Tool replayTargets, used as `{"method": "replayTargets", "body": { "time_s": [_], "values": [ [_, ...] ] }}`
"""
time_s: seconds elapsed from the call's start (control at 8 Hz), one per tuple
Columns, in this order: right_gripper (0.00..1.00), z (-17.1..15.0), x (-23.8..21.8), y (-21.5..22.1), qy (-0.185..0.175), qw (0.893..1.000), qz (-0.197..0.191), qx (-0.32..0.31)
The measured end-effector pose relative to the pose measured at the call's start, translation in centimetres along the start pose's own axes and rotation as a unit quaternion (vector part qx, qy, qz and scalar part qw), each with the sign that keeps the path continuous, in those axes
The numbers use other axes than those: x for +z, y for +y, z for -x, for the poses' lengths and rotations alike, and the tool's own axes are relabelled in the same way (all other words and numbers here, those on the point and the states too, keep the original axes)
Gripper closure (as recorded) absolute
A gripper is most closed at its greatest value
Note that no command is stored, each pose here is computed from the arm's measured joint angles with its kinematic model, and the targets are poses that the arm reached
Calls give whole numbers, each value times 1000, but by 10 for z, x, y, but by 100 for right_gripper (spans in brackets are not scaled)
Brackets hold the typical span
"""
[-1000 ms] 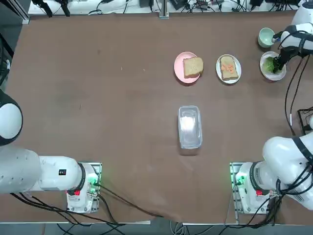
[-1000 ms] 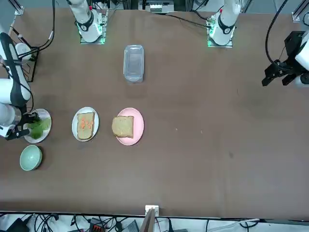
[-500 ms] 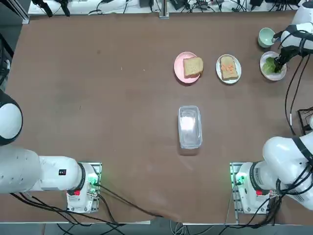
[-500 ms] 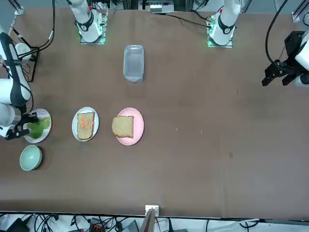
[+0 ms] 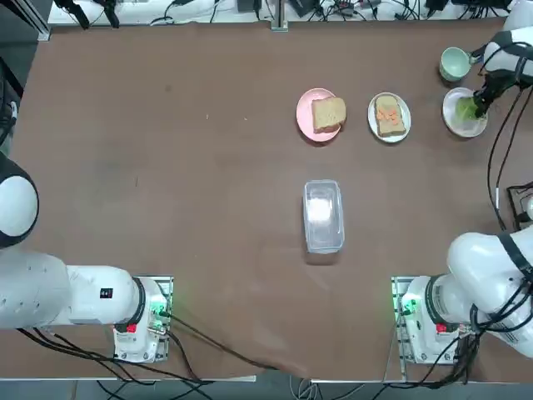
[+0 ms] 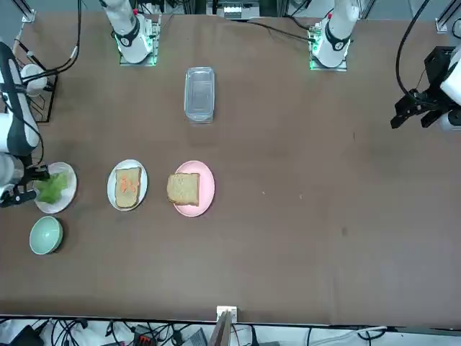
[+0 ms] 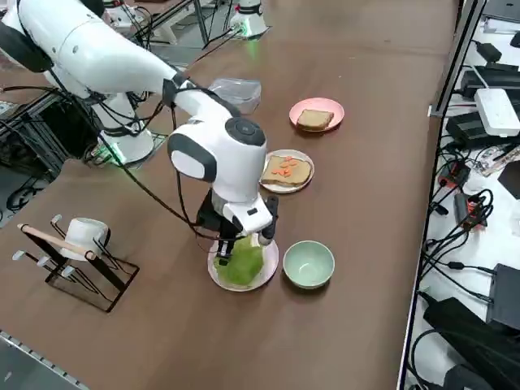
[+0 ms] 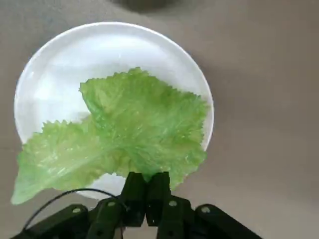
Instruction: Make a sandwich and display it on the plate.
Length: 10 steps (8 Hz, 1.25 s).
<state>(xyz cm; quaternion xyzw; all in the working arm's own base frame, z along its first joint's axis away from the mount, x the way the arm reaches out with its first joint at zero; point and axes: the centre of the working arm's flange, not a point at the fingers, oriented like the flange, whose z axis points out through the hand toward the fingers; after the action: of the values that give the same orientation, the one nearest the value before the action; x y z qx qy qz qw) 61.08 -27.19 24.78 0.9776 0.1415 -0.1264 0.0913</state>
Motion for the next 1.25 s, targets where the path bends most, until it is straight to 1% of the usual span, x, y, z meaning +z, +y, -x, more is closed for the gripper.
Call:
{"method": "replayTargets", "body": {
  "time_s": [0.25, 0.62, 0.88, 1.0, 1.25],
  "values": [
    [96, -3, -39, -15, 0, 1000, 2, -4],
    [96, -14, -99, -53, 30, 999, -37, 8],
    [96, -36, -123, -97, 45, 997, -47, 28],
    [96, -49, -130, -124, 47, 998, -46, 19],
    [96, -72, -139, -175, 57, 997, -47, -22]
  ]
}}
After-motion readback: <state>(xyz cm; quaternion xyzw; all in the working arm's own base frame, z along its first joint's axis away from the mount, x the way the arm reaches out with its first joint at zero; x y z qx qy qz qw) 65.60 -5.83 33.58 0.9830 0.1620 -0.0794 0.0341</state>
